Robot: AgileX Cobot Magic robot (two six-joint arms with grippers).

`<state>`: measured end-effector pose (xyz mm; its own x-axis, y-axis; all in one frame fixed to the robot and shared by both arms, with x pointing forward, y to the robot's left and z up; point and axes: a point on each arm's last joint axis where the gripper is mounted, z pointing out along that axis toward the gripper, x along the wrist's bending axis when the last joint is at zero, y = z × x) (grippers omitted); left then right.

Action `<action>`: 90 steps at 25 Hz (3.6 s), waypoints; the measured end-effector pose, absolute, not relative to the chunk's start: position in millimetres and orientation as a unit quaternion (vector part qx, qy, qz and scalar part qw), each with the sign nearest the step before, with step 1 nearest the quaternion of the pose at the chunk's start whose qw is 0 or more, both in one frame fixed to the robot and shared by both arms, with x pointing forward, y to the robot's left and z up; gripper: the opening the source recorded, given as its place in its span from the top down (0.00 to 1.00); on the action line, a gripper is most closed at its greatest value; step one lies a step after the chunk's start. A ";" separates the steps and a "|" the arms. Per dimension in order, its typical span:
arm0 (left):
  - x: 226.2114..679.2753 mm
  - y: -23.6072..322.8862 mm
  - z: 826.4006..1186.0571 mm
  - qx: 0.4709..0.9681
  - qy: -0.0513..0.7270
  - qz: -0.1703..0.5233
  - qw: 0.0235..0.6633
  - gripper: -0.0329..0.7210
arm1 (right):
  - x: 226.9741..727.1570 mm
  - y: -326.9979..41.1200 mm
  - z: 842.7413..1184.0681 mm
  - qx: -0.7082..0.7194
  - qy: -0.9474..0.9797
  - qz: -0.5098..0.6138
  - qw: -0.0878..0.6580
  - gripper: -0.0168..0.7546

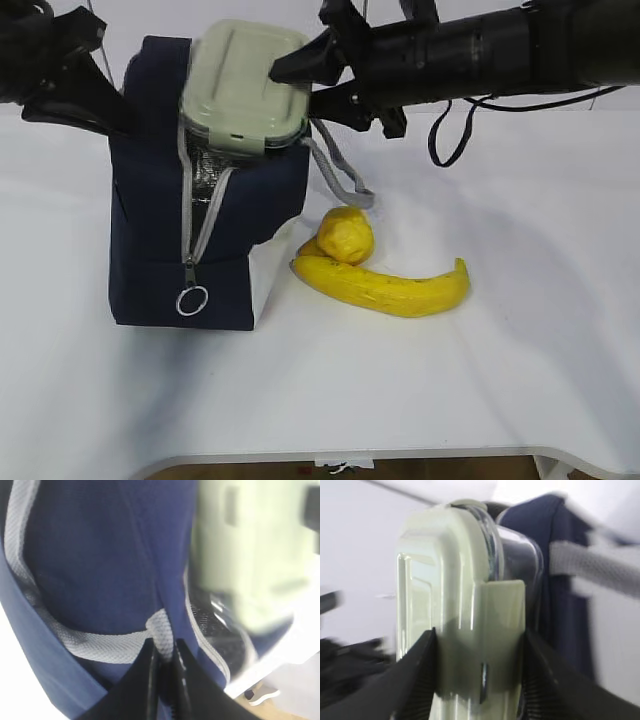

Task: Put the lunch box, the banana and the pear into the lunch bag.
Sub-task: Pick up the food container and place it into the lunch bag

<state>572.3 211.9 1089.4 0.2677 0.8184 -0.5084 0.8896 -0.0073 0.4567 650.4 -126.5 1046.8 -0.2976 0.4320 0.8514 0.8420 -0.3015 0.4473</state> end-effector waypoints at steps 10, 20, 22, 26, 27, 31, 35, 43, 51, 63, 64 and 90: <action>576.1 204.1 1095.2 0.714 0.559 -0.052 0.419 0.94 | 656.0 -128.9 1028.9 -0.571 -0.610 -0.539 0.102 0.52; 579.3 201.9 1092.5 0.724 0.538 -0.050 0.430 0.94 | 641.8 -88.4 1037.8 -0.509 -0.656 -0.543 0.124 0.52; 578.9 203.9 1090.2 0.736 0.533 -0.040 0.416 0.94 | 642.6 -82.1 1031.9 -0.507 -0.660 -0.539 0.129 0.52; 575.5 208.6 1083.3 0.766 0.520 -0.027 0.376 0.94 | 644.6 -70.4 1016.8 -0.507 -0.666 -0.529 0.142 0.52; 574.6 209.2 1081.4 0.770 0.519 -0.028 0.369 0.94 | 644.8 -68.9 1016.1 -0.506 -0.667 -0.528 0.143 0.52; 571.8 211.1 1074.9 0.780 0.517 -0.031 0.351 0.94 | 645.6 -67.8 1015.1 -0.505 -0.668 -0.529 0.141 0.52; 573.2 211.8 1069.2 0.785 0.517 -0.034 0.339 0.94 | 650.7 -65.3 1002.5 -0.521 -0.652 -0.528 0.158 0.52; 574.1 209.9 1068.9 0.779 0.520 -0.043 0.348 0.94 | 655.6 -63.7 988.1 -0.538 -0.638 -0.525 0.168 0.52; 573.9 208.9 1069.6 0.776 0.521 -0.048 0.352 0.94 | 662.8 -62.0 972.5 -0.555 -0.631 -0.518 0.158 0.52; 570.7 216.0 1063.0 0.806 0.507 -0.030 0.303 0.94 | 669.4 -47.3 944.2 -0.557 -0.637 -0.503 0.174 0.52; 570.6 216.4 1062.8 0.807 0.507 -0.029 0.301 0.94 | 669.9 -47.1 941.1 -0.559 -0.638 -0.501 0.176 0.52; 570.0 218.4 1061.4 0.815 0.503 -0.024 0.288 0.94 | 668.2 -42.0 955.7 -0.491 -0.701 -0.478 0.199 0.30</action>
